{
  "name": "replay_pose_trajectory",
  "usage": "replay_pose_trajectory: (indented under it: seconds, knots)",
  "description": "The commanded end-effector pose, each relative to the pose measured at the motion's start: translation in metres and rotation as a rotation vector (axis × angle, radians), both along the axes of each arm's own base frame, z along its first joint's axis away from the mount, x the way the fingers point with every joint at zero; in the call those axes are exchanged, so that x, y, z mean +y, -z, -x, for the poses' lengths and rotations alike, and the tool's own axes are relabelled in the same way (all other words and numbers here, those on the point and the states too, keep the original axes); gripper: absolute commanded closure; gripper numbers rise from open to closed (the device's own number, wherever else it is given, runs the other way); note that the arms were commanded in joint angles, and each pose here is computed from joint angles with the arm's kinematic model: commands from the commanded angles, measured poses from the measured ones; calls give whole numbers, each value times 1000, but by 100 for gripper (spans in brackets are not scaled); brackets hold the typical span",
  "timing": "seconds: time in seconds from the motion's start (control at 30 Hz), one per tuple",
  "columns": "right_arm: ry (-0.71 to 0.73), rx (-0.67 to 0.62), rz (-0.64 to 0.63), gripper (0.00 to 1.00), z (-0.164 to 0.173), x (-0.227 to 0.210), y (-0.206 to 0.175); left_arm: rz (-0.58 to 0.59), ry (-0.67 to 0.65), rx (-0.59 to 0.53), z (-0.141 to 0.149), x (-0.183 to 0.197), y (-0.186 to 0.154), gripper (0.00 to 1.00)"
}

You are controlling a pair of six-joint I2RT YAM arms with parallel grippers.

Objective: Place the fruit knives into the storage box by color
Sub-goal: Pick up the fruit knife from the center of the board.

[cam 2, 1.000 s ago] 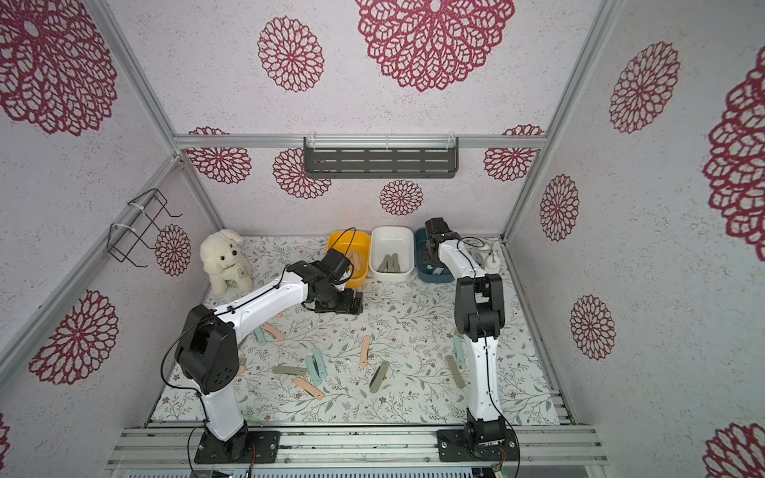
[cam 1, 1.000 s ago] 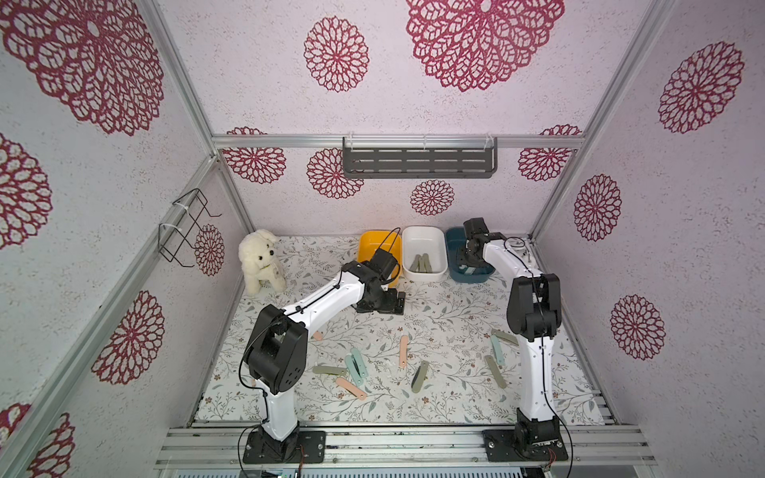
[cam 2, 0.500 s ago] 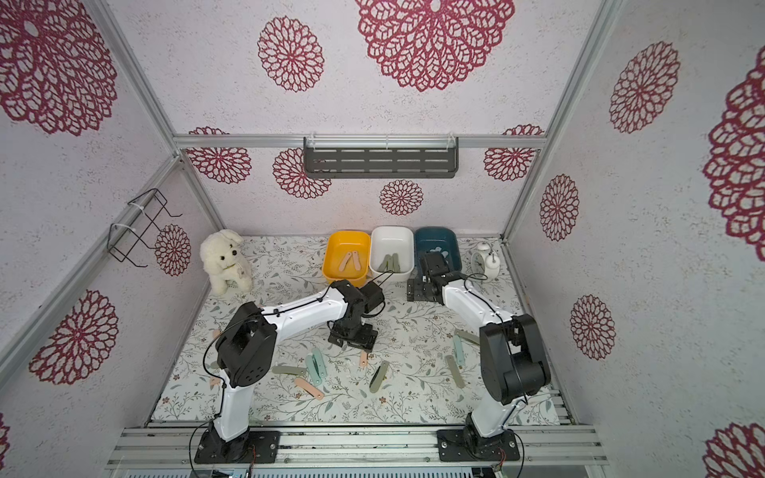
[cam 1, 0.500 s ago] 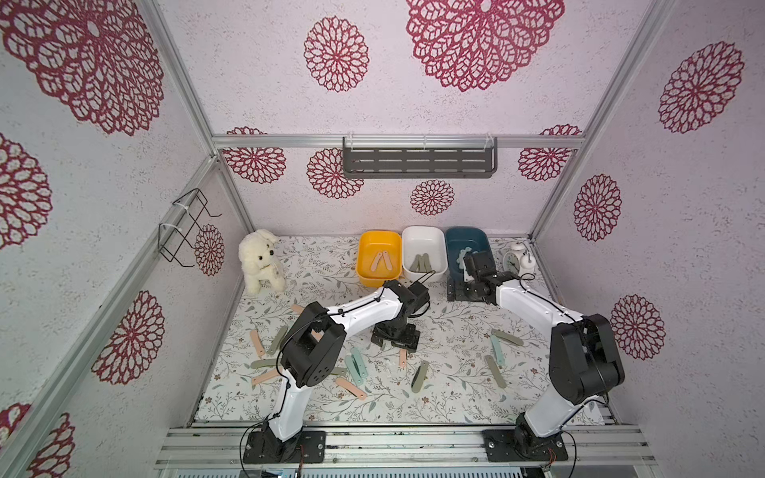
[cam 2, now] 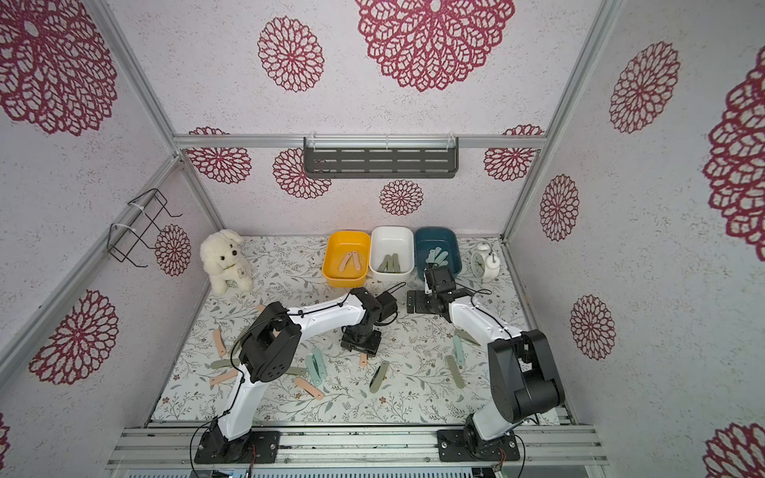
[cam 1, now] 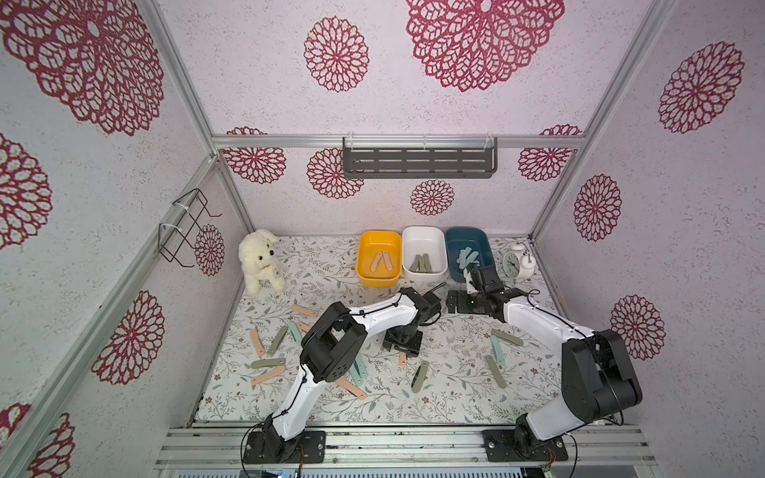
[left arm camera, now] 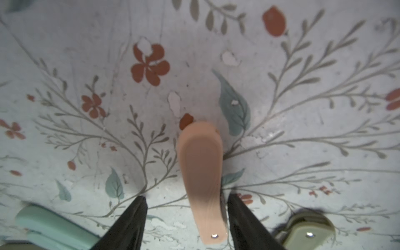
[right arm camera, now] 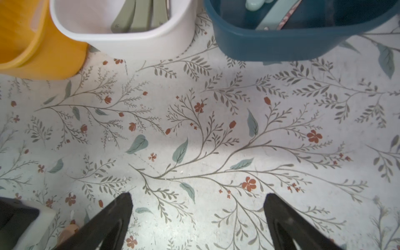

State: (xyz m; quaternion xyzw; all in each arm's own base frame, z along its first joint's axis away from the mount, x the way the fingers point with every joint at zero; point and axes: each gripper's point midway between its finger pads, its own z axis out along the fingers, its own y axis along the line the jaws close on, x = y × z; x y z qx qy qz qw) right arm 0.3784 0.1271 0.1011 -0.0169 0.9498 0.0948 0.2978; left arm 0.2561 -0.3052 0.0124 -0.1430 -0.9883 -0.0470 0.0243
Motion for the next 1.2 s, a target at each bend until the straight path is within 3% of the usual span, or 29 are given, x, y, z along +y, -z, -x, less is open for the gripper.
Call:
replay_pose_trajectory:
  seconds: [0.0,0.4,0.7,1.17]
  knots:
    - [-19,-41,-30,1,-3,4,-13,-34,2,2,0,9,15,41]
    - [2,-8,18,1,-2,6,-17,46,-63,12,1,22,29,67]
    - [-13,32,32,1,10,23,-5,89,-72,-9,-2,28,23,73]
    - [-16,3,4,1,-2,42,-15,140,-106,-75,-37,31,-9,82]
